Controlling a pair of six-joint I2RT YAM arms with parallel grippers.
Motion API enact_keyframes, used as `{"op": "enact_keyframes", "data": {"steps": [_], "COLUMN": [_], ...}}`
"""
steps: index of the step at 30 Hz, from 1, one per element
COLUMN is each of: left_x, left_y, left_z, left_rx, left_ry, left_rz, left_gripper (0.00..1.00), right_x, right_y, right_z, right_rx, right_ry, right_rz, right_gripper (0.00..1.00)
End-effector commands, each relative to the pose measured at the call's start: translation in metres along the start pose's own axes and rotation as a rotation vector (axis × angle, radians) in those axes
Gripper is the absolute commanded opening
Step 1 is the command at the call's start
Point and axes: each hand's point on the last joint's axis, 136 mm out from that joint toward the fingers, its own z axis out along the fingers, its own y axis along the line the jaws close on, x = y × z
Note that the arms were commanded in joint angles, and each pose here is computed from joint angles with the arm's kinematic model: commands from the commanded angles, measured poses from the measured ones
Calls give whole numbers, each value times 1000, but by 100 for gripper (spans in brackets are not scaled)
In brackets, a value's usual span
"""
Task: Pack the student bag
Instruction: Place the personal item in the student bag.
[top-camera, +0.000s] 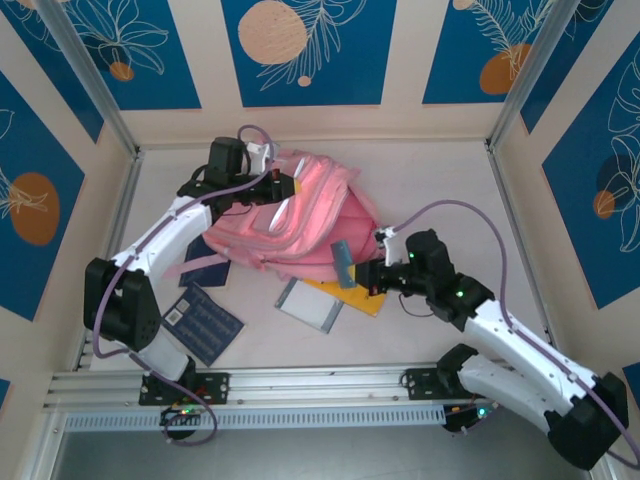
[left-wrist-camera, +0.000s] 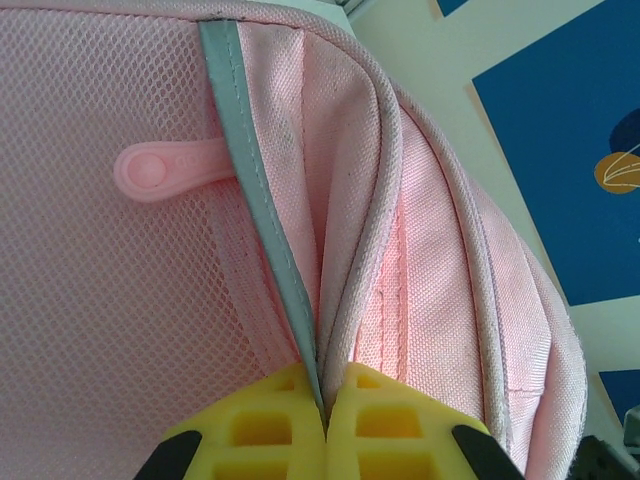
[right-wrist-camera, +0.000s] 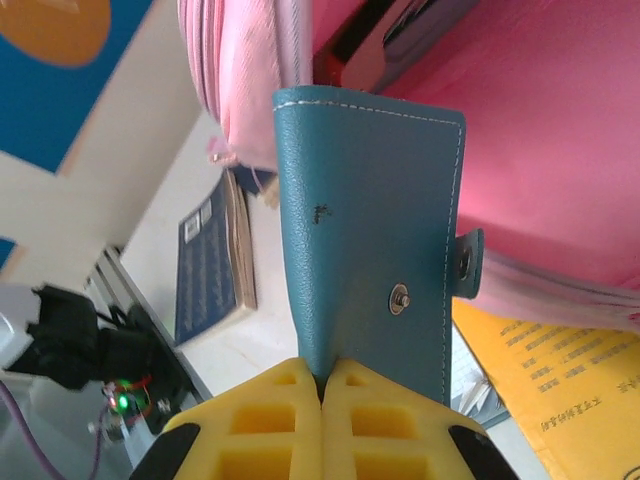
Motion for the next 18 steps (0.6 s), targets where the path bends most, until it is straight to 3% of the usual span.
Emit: {"op": "enact_keyframes", "data": {"steps": [1, 7, 18], "left_x": [-19, -24, -44], "left_y": [-32, -56, -94], "left_z": [-26, -49, -95], "left_rx": [56, 71, 87], "left_ry": [-37, -53, -119], "left_rz": [52, 91, 164], "left_gripper": [0, 0, 0], "right_x": [-21, -49, -71], "right_y": [-7, -13, -17], "right_z": [-19, -23, 20], "right_rx": [14, 9, -28], "right_ry": [-120, -194, -182], "right_rz": [101, 224, 293], "right_gripper": [0, 0, 0]}}
